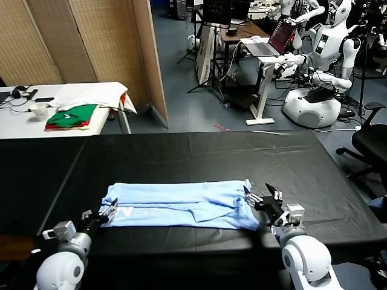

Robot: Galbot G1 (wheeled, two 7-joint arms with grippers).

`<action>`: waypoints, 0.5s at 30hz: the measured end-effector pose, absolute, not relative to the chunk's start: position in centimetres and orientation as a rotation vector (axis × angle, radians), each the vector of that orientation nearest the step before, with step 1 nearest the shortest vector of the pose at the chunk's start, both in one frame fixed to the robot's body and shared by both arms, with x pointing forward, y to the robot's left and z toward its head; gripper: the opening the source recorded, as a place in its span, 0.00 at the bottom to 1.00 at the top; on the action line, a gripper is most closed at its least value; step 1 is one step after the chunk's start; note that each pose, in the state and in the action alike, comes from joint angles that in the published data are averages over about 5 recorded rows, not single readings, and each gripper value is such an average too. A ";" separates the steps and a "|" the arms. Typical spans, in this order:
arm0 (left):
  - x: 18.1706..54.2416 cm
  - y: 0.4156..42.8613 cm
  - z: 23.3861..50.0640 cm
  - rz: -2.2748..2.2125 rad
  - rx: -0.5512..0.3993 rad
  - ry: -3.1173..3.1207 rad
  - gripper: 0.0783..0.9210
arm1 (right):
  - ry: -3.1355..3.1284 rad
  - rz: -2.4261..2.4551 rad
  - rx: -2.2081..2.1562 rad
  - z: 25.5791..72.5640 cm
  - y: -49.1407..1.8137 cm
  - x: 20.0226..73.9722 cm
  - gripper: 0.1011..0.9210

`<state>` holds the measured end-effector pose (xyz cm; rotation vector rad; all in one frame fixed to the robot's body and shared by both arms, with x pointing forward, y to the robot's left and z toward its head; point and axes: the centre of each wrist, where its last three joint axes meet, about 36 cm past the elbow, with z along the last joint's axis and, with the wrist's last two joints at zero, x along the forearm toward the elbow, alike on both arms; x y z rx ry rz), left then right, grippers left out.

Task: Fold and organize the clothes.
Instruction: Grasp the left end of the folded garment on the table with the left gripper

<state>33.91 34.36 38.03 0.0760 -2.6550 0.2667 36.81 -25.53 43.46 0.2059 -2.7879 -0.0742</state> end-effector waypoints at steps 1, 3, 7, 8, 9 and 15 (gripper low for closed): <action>33.9 34.3 38.0 0.261 0.076 -2.654 0.57 | -2.788 -0.075 0.209 43.4 -25.5 36.8 0.98; 33.8 34.2 37.9 0.246 0.072 -2.655 0.41 | -2.789 -0.077 0.214 43.4 -25.5 36.9 0.98; 33.8 33.9 38.0 0.208 0.061 -2.658 0.22 | -2.791 -0.078 0.220 43.4 -25.4 37.0 0.98; 33.8 33.8 38.0 0.200 0.060 -2.658 0.19 | -2.791 -0.079 0.222 43.4 -25.4 37.0 0.98; 33.9 33.8 38.1 0.194 0.059 -2.658 0.18 | -2.791 -0.080 0.223 43.3 -25.4 37.0 0.98; 34.1 33.8 38.2 0.185 0.046 -2.636 0.12 | -2.793 -0.090 0.229 43.3 -25.2 37.0 0.98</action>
